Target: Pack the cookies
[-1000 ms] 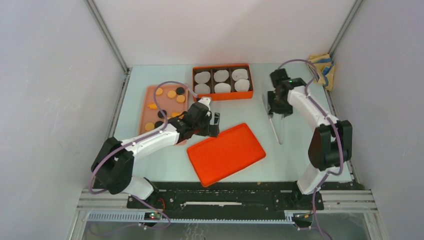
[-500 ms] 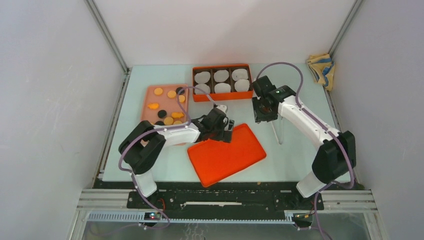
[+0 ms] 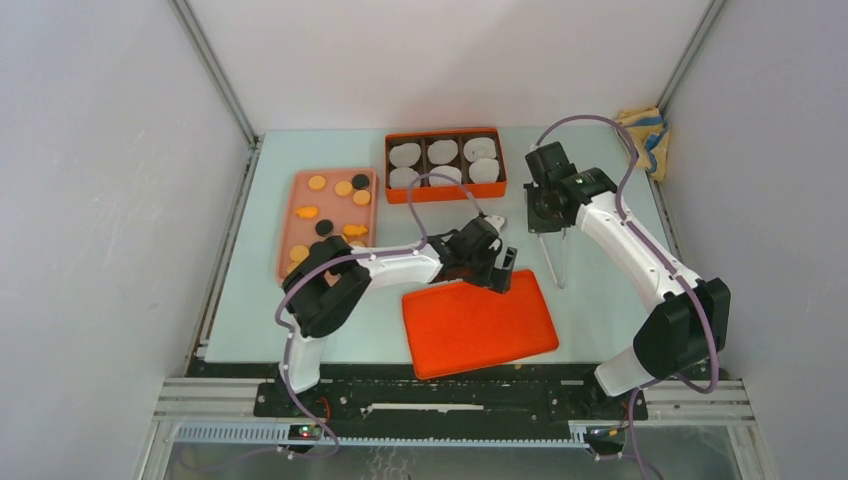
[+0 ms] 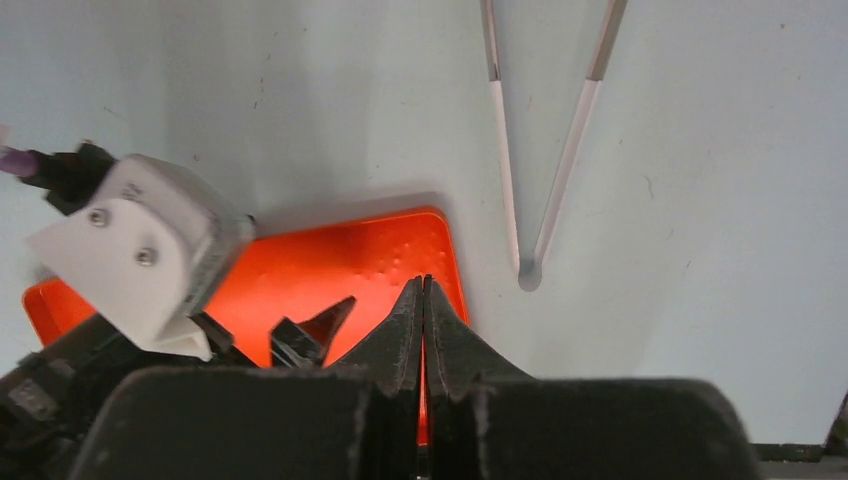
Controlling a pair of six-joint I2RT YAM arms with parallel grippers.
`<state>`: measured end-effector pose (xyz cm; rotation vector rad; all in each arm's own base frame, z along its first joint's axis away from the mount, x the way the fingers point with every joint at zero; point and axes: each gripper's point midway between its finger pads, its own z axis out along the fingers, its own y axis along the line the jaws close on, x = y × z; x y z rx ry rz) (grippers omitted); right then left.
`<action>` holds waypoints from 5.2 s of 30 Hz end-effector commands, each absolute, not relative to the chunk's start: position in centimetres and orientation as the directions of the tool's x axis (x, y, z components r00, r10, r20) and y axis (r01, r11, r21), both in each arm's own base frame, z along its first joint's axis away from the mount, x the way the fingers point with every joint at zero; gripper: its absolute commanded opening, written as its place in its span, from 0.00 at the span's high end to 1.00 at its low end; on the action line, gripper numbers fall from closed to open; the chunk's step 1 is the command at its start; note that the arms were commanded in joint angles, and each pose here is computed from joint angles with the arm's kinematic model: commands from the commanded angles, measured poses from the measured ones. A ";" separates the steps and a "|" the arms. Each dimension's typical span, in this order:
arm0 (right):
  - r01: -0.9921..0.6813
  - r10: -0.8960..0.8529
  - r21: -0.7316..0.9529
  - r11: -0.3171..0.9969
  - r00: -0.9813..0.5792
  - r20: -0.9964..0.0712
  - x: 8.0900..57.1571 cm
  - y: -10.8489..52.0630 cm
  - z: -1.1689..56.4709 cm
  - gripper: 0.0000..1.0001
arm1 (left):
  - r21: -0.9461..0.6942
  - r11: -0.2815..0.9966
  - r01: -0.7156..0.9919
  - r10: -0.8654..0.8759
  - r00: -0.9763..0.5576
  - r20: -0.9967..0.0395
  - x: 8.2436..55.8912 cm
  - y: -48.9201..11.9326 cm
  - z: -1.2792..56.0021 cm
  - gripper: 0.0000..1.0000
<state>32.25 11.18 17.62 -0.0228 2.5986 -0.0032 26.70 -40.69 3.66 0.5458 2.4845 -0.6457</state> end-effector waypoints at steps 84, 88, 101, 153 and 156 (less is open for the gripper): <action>-0.104 -0.061 0.282 0.954 -0.986 -0.155 31.5 18.0 4.2 1.00 | 0.064 0.992 0.104 0.108 -0.500 -0.859 43.7 -25.9 14.3 0.00; -0.119 -0.067 0.278 0.953 -0.980 -0.188 31.2 17.7 5.7 1.00 | 0.092 0.991 0.101 0.133 -0.558 -0.819 42.6 -25.2 10.7 0.00; -0.138 -0.079 0.281 0.950 -0.974 -0.211 30.7 17.5 7.0 1.00 | -0.049 0.993 0.105 0.042 -0.723 -0.689 34.9 -23.6 3.5 0.04; -0.309 -0.098 0.438 0.844 -0.893 -0.439 35.1 23.2 18.2 0.96 | -0.304 0.672 -0.676 -0.674 -0.388 -0.629 39.3 2.1 15.8 1.00; -0.318 -0.110 0.462 0.828 -0.900 -0.422 34.7 24.0 17.7 0.97 | -0.243 0.579 -0.778 -0.692 -0.312 -0.651 37.7 6.5 15.0 1.00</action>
